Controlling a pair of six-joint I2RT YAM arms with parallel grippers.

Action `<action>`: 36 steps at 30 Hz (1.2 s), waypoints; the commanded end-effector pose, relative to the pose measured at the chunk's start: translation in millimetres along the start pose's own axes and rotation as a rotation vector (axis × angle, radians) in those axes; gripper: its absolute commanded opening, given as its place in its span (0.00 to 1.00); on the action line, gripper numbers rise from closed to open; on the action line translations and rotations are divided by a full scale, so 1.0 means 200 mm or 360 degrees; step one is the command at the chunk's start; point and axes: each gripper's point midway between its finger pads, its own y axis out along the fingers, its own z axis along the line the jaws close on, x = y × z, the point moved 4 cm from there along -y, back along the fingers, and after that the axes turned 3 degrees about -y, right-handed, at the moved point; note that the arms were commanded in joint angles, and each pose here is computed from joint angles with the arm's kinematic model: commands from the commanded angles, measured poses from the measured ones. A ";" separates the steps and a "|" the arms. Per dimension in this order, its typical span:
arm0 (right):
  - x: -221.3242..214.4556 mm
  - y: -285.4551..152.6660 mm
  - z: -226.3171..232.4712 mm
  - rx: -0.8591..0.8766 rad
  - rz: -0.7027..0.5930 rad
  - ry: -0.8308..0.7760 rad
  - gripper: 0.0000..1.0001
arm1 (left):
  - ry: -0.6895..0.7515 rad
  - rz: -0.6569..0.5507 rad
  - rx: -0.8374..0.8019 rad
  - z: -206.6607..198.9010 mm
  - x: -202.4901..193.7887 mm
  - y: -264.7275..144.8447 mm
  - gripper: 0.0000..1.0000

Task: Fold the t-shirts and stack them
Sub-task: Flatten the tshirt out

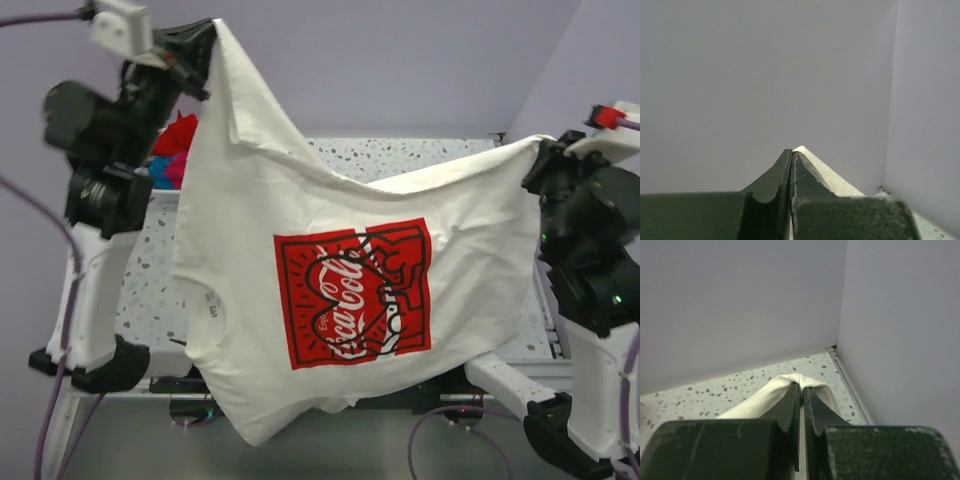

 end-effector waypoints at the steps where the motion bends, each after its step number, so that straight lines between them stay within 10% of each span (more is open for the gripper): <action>1: -0.14 0.34 0.09 -0.0222 0.0018 -0.0154 0.00 | 0.0036 0.0402 0.0126 0.18 -0.69 0.33 0.00; 6: -0.42 0.84 0.14 -0.0275 0.0191 -0.0130 0.00 | 0.0040 0.0462 0.0259 0.35 -1.16 0.77 0.00; 9: -0.61 1.12 0.17 -0.0236 0.0385 -0.0122 0.36 | 0.0017 0.0496 0.0446 0.48 -1.56 0.86 0.95; 10: -0.65 1.17 0.19 -0.0219 0.0436 -0.0131 0.56 | 0.0008 0.0480 0.0476 0.49 -1.57 0.85 1.00; 11: -0.64 1.18 0.20 -0.0200 0.0463 -0.0139 0.91 | -0.0002 0.0512 0.0483 0.50 -1.71 0.81 1.00; 12: -0.67 1.20 0.22 -0.0172 0.0493 -0.0145 0.99 | -0.0018 0.0482 0.0476 0.48 -1.68 0.80 1.00; 22: -0.99 0.87 0.28 0.0144 0.0710 -0.0003 0.99 | 0.0033 0.0771 0.0316 0.08 -1.61 0.47 1.00; 36: -1.54 0.57 0.29 0.0276 0.1171 0.0079 0.99 | -0.0188 0.1527 0.0420 0.00 -2.11 -0.30 1.00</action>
